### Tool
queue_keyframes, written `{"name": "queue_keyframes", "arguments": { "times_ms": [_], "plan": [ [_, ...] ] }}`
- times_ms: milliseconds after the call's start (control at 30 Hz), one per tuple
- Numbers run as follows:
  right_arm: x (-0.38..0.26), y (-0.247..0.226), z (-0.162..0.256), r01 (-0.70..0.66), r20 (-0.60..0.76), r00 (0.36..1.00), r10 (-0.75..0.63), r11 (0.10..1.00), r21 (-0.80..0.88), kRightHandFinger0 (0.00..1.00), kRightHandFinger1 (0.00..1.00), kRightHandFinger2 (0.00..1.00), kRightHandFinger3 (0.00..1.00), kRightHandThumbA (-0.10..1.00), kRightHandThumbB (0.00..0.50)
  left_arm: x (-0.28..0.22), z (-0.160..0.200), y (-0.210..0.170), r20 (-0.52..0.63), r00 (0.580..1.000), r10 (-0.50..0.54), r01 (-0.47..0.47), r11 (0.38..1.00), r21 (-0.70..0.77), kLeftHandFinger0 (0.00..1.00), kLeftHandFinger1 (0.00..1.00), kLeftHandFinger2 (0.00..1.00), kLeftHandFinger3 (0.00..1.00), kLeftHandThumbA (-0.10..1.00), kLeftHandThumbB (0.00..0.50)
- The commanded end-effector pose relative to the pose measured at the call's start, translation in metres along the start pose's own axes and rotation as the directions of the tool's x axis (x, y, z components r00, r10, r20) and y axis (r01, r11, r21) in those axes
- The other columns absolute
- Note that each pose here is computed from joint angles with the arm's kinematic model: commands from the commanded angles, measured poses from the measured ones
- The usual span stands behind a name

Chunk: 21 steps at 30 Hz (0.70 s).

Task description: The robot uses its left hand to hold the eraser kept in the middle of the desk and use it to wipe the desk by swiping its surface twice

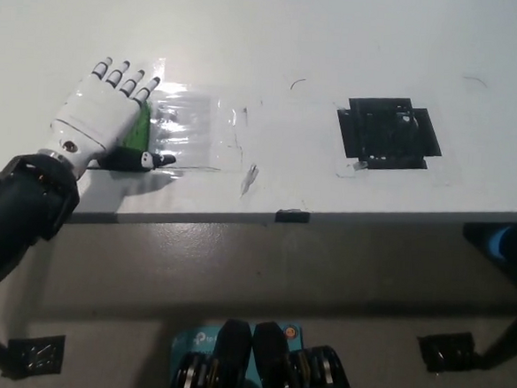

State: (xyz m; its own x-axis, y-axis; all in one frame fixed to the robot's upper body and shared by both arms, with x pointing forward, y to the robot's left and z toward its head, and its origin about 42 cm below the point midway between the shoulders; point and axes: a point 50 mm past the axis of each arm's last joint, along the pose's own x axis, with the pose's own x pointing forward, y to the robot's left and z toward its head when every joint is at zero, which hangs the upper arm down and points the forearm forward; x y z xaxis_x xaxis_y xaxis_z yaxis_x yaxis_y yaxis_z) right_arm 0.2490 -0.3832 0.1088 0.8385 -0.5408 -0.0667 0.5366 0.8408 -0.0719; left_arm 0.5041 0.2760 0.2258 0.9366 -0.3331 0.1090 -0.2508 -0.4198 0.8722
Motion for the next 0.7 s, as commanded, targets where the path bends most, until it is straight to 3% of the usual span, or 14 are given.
{"name": "queue_keyframes", "arguments": {
  "times_ms": [0,100,233,333,400,500,667],
  "plan": [
    [0.005,-0.003,0.017,0.024,0.056,0.998,-0.025,0.999,0.023,1.00,1.00,1.00,1.00,1.00,0.156,0.002,-0.005,0.013,-0.051,0.998,0.047,-0.050,0.997,-0.056,1.00,1.00,1.00,1.00,1.00,0.443],
    [0.008,-0.003,0.021,0.027,0.067,0.997,-0.028,1.000,0.015,1.00,1.00,1.00,1.00,1.00,0.173,0.002,-0.002,0.017,-0.085,0.995,0.059,-0.068,0.992,-0.104,1.00,1.00,1.00,1.00,1.00,0.454],
    [0.009,-0.002,0.023,0.023,0.082,0.996,-0.025,0.999,0.022,1.00,1.00,1.00,1.00,1.00,0.163,-0.008,0.017,0.005,-0.183,0.982,0.036,-0.100,0.930,-0.353,1.00,1.00,1.00,1.00,1.00,0.437],
    [0.010,0.000,0.024,0.022,0.089,0.996,-0.024,1.000,0.021,1.00,1.00,1.00,1.00,1.00,0.169,-0.012,0.030,-0.005,-0.203,0.979,-0.004,-0.095,0.876,-0.473,1.00,1.00,1.00,1.00,1.00,0.390],
    [0.010,0.002,0.024,0.025,0.092,0.995,-0.027,1.000,0.013,1.00,1.00,1.00,1.00,1.00,0.173,-0.014,0.036,-0.009,-0.205,0.979,-0.005,-0.098,0.866,-0.490,1.00,1.00,1.00,1.00,1.00,0.378],
    [0.014,0.003,0.027,0.027,0.104,0.994,-0.028,1.000,0.011,1.00,1.00,1.00,1.00,1.00,0.162,-0.012,0.052,-0.015,-0.200,0.980,-0.018,-0.090,0.852,-0.517,1.00,1.00,1.00,1.00,1.00,0.414],
    [0.016,0.006,0.030,0.035,0.113,0.993,-0.039,0.999,0.035,1.00,1.00,1.00,1.00,1.00,0.186,-0.004,0.058,-0.015,-0.200,0.978,-0.053,-0.060,0.850,-0.523,1.00,1.00,1.00,1.00,1.00,0.393]
  ]
}}
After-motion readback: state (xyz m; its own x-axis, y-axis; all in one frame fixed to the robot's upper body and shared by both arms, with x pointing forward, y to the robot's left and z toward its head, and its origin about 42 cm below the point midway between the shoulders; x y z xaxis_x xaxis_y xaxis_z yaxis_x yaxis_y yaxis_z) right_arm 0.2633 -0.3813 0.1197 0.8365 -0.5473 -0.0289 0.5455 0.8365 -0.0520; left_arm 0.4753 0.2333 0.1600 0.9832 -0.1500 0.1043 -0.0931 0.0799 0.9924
